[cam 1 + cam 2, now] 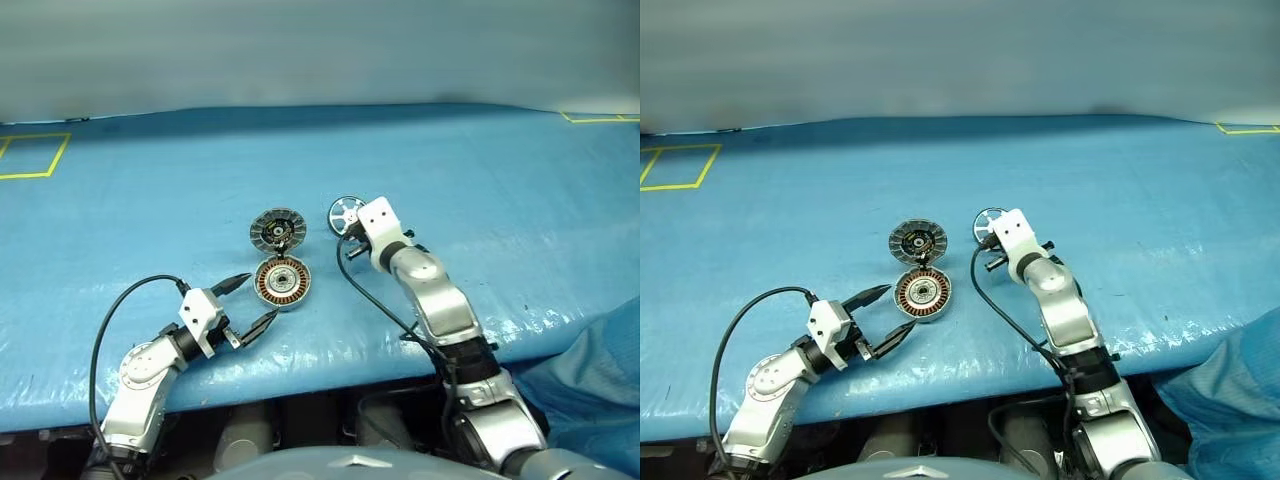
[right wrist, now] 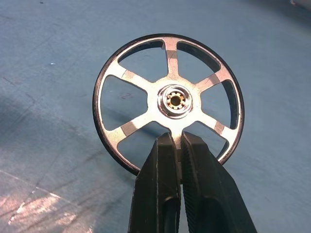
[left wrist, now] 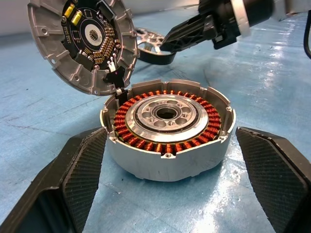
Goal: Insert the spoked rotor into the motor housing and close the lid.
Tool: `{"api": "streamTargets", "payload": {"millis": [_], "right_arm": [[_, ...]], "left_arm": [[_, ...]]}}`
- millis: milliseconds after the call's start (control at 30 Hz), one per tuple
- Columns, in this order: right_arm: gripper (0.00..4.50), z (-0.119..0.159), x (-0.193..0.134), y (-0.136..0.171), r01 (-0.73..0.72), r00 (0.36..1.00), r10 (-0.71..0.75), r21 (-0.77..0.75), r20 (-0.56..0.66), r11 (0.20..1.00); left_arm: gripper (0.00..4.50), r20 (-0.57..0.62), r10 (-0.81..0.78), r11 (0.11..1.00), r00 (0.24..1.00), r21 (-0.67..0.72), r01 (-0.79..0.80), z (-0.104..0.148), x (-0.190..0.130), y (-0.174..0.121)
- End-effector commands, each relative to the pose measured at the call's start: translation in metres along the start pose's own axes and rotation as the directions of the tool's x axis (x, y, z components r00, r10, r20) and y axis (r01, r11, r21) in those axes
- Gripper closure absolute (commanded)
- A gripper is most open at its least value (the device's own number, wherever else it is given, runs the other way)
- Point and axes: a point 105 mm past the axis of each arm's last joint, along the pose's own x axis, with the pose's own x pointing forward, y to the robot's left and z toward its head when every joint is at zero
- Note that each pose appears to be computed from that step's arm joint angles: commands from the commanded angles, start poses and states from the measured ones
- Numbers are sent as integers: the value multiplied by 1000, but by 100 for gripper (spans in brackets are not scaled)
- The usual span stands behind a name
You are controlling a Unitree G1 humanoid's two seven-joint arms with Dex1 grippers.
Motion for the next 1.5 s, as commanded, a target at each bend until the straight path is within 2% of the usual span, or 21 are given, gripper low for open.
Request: {"api": "streamTargets", "payload": {"millis": [33, 200, 367, 567, 900, 1500], "right_arm": [[446, 18, -25, 10, -89, 992, 84, 46, 90, 995], [446, 22, -62, 51, -373, 920, 352, 109, 174, 921], [446, 24, -70, 80, -499, 859, 474, 111, 194, 859], [446, 34, -63, 98, -546, 827, 518, 96, 217, 832], [446, 33, -51, 113, -593, 796, 576, 51, 187, 803], [446, 23, -39, 117, -580, 808, 577, -16, 122, 815]], "left_arm": [[0, 22, -29, 1000, 999, 11, 28, 7, 1, -2], [0, 29, -42, 999, 999, 14, 42, 7, 0, -1], [0, 27, -48, 999, 999, 18, 47, 6, 0, -1], [0, 23, -25, 999, 999, 27, 24, 4, -3, 2], [0, 25, 16, 999, 1000, 34, -17, 4, -8, 5], [0, 27, 39, 998, 999, 39, -40, 3, -10, 7]]}}
